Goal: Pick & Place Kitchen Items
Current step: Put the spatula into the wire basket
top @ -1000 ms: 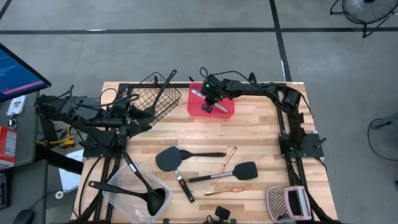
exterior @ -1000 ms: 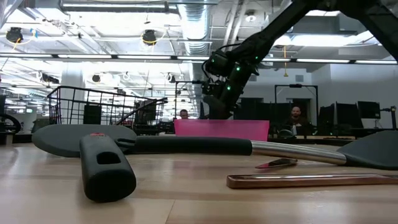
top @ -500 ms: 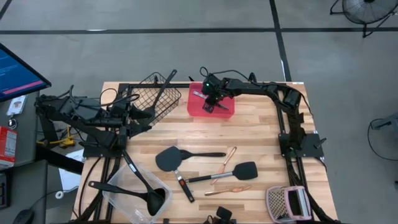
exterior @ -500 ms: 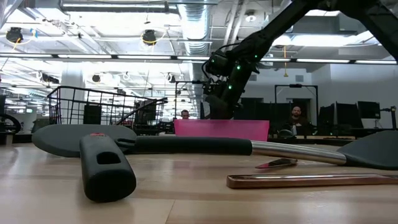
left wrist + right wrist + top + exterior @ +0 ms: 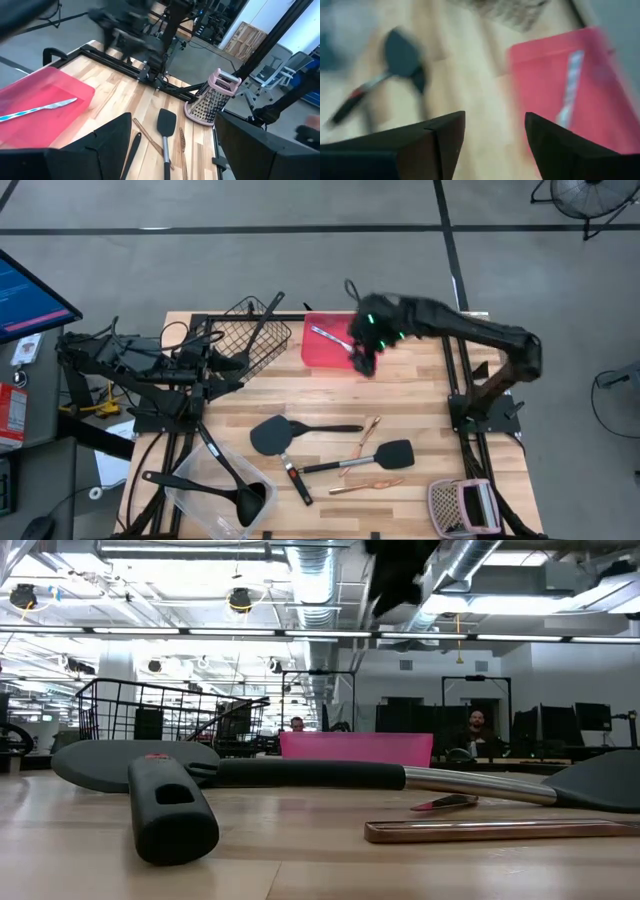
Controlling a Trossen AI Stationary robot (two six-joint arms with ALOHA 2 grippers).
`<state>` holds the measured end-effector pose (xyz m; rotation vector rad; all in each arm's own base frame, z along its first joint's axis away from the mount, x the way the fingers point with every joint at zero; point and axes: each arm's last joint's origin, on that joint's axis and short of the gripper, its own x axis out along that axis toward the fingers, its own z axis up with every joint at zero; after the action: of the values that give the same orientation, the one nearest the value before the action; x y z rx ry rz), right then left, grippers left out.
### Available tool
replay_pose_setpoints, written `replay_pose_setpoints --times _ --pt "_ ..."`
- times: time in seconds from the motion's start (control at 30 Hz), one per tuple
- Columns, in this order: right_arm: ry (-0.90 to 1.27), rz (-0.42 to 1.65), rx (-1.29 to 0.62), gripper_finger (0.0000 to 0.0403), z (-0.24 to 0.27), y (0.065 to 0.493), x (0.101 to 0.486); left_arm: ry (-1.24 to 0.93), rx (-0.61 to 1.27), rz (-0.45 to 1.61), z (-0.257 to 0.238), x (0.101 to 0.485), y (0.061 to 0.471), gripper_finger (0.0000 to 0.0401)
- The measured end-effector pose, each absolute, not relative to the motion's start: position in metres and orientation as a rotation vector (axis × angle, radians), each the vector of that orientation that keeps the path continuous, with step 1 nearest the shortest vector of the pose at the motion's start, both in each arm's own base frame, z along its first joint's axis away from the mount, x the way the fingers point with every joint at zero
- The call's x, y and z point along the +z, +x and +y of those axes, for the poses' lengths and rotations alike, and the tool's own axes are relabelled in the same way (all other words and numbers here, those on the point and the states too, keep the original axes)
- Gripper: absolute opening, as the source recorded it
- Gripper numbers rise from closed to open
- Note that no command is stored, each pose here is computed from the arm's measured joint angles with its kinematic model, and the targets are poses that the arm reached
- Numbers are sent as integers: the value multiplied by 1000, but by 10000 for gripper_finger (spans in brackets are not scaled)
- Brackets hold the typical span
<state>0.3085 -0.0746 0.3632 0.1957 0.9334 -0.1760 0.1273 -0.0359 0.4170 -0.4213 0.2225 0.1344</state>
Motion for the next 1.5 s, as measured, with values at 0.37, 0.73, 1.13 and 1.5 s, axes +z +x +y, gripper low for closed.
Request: replay_pose_setpoints --times 0.37,0.73,1.13,1.5 --pt "122 952 58 184 80 294 306 -423 133 214 -36 418 128 271" --pt "-65 865 185 239 134 355 221 -450 135 209 -36 418 128 271" --pt "-98 987 255 242 151 387 154 -451 135 208 -36 418 128 271" --pt "-111 1088 216 238 153 389 119 -457 133 202 -36 419 128 271"
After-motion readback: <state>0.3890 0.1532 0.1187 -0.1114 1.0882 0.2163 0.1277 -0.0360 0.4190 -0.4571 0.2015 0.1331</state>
